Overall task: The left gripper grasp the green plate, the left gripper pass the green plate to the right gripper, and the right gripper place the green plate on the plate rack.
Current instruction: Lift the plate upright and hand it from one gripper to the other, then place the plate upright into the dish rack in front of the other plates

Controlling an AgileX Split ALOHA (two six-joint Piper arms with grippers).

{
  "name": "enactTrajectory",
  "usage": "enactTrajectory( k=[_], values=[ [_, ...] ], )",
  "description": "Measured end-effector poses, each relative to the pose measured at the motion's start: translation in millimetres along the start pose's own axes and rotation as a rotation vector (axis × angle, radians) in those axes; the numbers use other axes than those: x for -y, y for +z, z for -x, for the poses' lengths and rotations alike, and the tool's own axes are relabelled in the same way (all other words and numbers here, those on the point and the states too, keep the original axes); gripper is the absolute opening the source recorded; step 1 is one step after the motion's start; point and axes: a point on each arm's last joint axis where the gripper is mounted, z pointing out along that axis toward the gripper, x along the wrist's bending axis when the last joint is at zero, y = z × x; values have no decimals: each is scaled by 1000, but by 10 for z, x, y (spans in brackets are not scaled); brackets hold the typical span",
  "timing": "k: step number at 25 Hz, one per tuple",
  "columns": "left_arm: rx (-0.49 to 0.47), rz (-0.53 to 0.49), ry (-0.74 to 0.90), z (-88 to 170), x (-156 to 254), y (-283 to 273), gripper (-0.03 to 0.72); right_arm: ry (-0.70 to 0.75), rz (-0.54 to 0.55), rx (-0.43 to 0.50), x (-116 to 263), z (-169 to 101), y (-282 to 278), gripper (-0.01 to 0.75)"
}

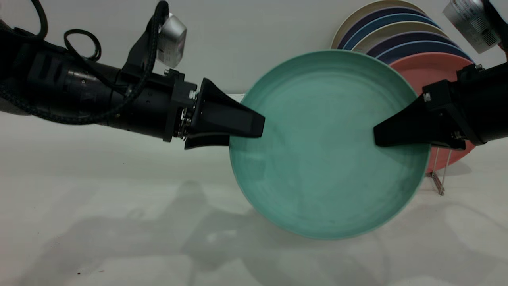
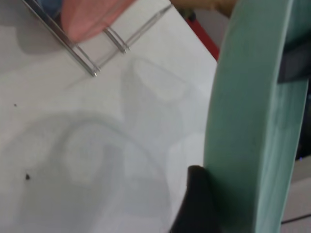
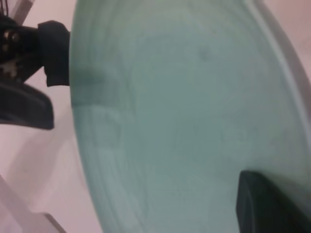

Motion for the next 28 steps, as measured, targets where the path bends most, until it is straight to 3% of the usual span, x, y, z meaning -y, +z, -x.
enactTrajectory(
  k=[9, 15, 25, 28],
  values=[
    [-32, -114, 21, -18, 94, 13, 630, 5, 10, -16, -9, -14, 0, 85],
    [-142, -209, 26, -130, 173, -49, 618, 12, 18, -35, -16, -31, 0, 85],
    [-253, -363, -83, -463, -35, -831, 584, 18, 8, -2, -7, 0, 2, 85],
    [-359, -407, -181, -556, -126, -1029, 580, -34, -29, 43, 3, 41, 2, 85]
  ],
)
